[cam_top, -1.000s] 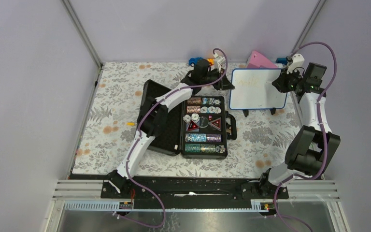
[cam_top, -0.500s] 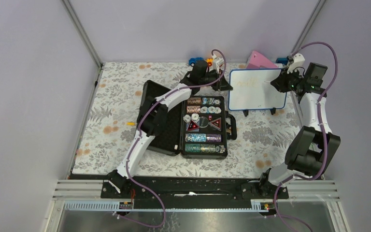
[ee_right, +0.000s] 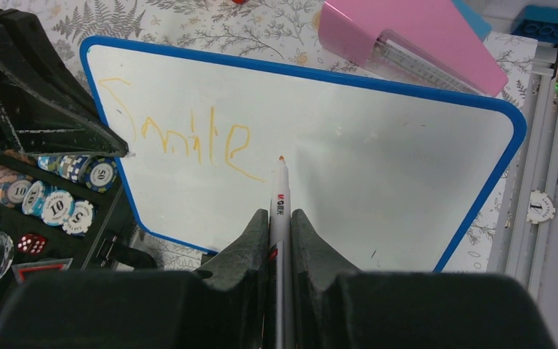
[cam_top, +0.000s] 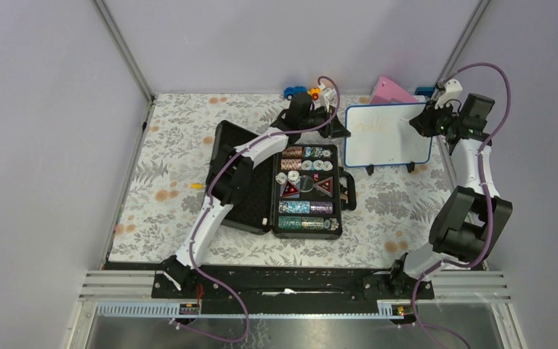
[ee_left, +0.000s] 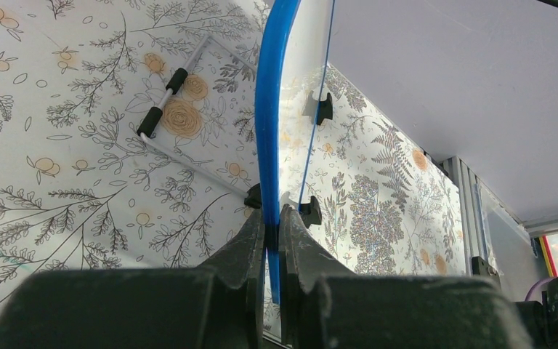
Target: Write a sentence on the whiteboard
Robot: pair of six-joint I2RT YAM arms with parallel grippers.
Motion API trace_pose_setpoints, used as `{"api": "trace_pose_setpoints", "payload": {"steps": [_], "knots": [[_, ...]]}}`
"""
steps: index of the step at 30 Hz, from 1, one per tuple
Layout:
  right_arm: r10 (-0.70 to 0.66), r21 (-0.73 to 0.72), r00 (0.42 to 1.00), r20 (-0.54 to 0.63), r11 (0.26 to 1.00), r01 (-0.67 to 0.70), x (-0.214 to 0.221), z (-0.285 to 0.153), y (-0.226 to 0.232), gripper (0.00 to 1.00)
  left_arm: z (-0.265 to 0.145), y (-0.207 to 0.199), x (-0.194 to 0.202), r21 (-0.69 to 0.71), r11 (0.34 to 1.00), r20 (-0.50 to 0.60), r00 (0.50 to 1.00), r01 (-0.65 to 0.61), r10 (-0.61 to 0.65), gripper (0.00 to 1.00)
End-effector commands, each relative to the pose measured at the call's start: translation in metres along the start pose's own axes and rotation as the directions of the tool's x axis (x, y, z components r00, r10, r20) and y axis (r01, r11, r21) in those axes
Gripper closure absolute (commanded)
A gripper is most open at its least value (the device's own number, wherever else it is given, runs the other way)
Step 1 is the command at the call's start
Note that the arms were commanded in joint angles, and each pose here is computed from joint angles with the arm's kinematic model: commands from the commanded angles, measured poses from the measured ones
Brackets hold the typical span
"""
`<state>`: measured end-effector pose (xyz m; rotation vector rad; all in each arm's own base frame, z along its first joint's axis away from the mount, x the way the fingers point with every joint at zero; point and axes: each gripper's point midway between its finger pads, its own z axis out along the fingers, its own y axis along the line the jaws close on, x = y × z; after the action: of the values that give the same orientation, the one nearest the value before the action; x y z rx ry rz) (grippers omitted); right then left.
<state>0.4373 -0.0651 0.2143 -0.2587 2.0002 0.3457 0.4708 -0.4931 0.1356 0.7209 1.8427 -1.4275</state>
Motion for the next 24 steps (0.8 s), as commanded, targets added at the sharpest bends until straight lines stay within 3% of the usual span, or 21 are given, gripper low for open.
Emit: {"api": "trace_pose_setpoints", "payload": {"steps": [1,24], "knots": [[-0.001,0.01,0.999,0.04,1.0,0.001,-0.013,0.009,-0.011,1.0,0.001,0.005,0.003,-0.028,0.999,0.003,0.999,-0.034,0.034,1.0],[-0.072,0.029,0.997,0.03,0.997,0.071,-0.018,0.018,-0.007,1.0,0.001,0.004,0.005,-0.026,0.999,-0.001,1.0,-0.026,0.026,1.0]]}}
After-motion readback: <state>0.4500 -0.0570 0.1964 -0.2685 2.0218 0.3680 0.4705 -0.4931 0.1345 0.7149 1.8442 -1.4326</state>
